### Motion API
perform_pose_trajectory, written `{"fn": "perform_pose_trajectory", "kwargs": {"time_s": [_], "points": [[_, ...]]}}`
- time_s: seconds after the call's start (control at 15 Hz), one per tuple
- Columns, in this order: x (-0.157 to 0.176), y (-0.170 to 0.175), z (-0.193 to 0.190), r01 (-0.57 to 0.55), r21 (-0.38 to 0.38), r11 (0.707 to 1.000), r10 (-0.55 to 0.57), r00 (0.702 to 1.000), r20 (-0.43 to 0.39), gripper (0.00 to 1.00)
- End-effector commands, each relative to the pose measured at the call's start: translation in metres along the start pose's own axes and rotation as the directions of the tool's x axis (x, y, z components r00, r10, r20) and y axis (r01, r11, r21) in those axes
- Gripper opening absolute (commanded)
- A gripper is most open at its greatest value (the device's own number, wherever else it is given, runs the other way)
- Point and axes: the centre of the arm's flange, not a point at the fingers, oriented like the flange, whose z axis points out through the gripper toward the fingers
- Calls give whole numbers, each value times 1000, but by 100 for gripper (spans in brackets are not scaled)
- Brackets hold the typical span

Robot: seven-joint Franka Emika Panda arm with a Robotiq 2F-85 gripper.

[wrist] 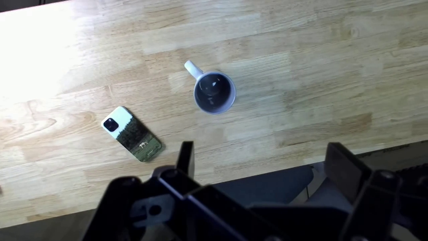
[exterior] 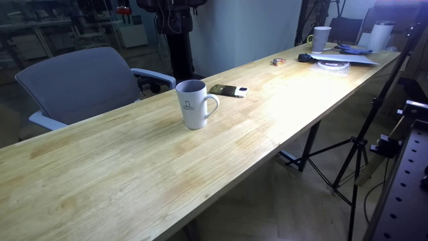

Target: Pick up the cup and put it on the left side of the table

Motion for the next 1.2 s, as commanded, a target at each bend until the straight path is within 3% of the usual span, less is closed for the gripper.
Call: {"fn": "perform_pose_trajectory", "kwargs": {"time_s": [0.0, 0.53, 1.13], "points": [[1, -1, 5, -38, 39, 999, 38, 999, -7, 100], [19, -61, 90, 21, -11, 1000, -20, 995, 100, 100], [18, -100, 196, 87, -66, 994, -67, 962, 264, 100]]}}
